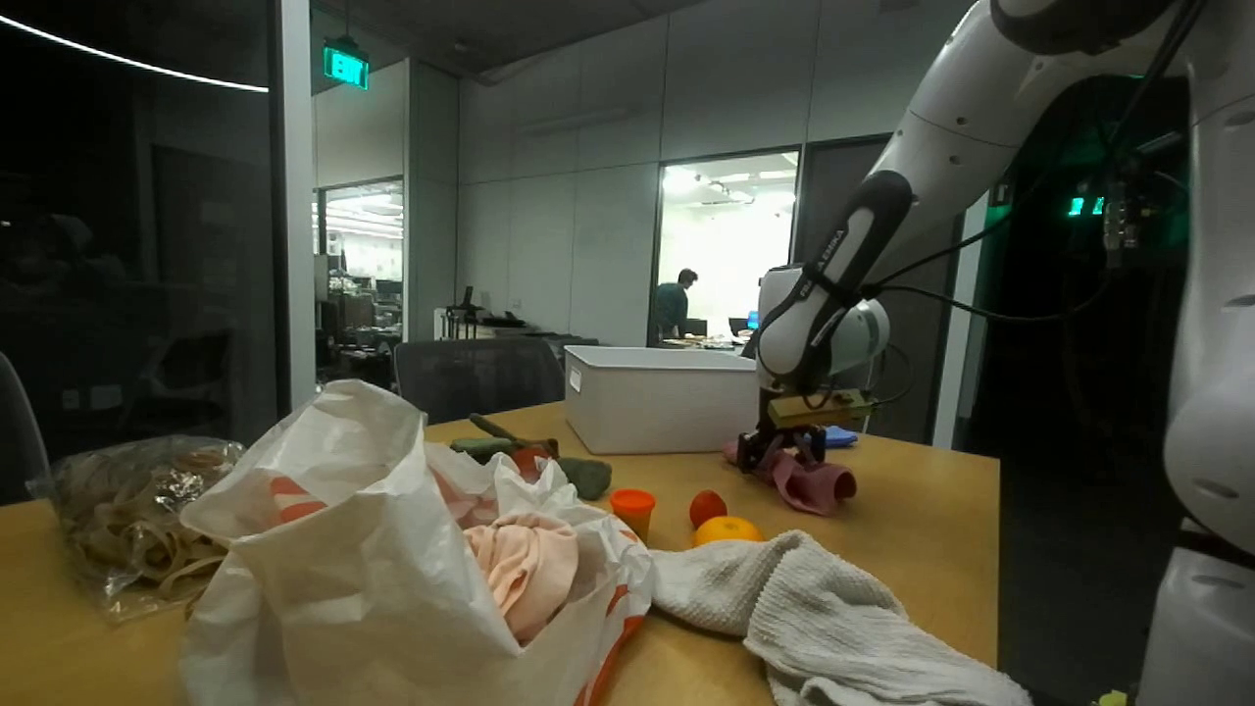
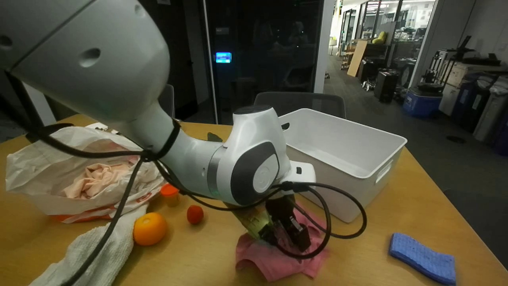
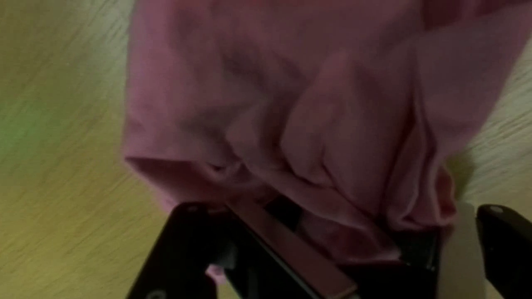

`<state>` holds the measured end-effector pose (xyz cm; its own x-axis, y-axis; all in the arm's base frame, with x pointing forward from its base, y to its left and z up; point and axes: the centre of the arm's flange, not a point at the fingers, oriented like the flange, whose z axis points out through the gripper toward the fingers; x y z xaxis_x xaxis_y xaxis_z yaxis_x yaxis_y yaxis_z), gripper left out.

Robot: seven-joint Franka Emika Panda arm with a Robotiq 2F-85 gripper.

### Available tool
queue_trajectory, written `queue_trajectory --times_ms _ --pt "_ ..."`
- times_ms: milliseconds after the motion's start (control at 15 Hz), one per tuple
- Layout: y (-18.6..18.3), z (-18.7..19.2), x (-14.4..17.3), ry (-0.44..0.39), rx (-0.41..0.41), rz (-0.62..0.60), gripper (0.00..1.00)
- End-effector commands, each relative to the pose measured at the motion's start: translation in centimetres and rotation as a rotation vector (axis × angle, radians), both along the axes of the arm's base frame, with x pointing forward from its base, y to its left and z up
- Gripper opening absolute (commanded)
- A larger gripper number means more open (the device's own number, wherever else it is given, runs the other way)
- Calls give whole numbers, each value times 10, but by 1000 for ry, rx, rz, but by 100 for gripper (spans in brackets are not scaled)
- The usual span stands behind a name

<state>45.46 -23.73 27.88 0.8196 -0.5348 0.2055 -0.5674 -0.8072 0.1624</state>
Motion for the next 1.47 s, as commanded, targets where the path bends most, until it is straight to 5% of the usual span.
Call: queue_trajectory --times_ms 0,400,800,1400 --pt "19 15 4 -39 29 36 7" --pt "108 100 14 -175 27 286 8" --pt "217 197 -11 -312 12 596 7" --pt "382 241 -73 -331 238 1056 8"
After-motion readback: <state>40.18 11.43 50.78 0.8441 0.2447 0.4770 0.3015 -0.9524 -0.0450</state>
